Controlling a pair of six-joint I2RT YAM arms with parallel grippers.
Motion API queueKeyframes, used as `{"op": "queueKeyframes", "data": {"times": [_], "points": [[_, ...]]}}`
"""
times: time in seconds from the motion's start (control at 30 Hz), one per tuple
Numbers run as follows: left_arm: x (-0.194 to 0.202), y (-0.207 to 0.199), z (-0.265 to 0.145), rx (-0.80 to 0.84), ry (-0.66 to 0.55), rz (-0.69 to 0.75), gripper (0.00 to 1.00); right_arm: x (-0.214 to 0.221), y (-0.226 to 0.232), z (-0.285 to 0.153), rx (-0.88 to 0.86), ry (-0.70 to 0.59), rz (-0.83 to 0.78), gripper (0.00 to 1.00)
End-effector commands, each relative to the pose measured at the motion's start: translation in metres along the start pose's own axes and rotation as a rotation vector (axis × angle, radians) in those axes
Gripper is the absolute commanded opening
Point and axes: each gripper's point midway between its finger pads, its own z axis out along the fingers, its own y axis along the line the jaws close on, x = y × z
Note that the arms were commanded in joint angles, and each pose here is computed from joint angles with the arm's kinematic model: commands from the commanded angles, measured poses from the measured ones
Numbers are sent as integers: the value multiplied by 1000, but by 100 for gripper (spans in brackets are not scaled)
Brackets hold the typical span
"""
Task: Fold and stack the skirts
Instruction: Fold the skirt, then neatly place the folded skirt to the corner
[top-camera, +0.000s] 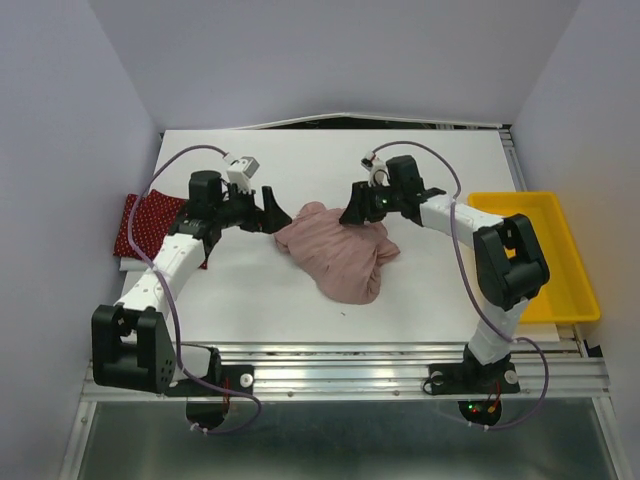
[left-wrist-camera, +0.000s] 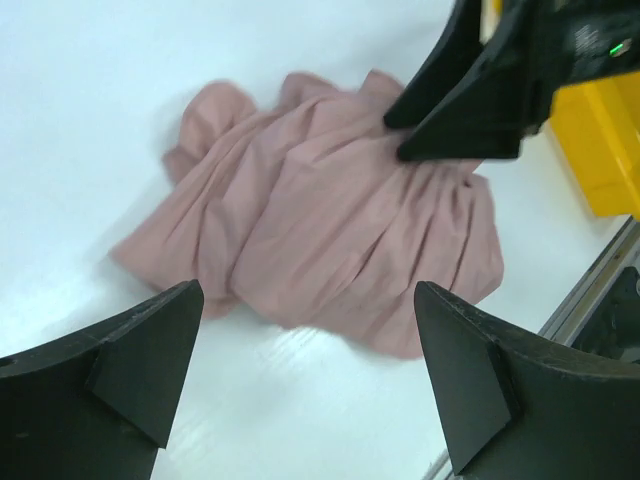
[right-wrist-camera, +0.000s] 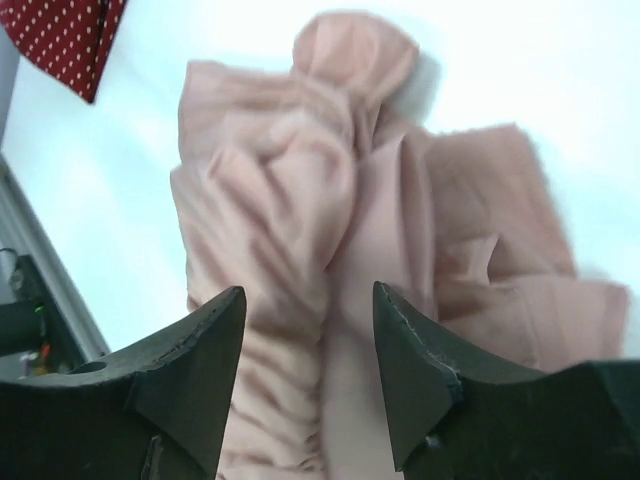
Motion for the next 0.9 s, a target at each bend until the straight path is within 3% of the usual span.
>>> {"op": "queueKeyframes", "data": {"times": [0.0,0.13,0.23,0.43,0.6,0.73,0.87], "points": [[31,28,-18,-95,30,-72,98,-45,31,-18,91,-59,-170,59],[21,36,-23,-120,-20,-85,99,-73,58,-12,212,-99,-302,61],[20,49,-25,-185,-31,-114,99,-63,84,14,224,-29,-363,61],[26,70,-30,-222,-45,-199,99,-56,99,53,259,48,-355,61],[28,75,-31,-255,-58,-228,99,-27,77,85,289,149,-275,62],[29,87,-35,-329,-94,-239,99,-6,40,114,401,206,-252,70],[38,94,-36,-374,-95,-246,99,12,15,135,440,253,-240,67]]}}
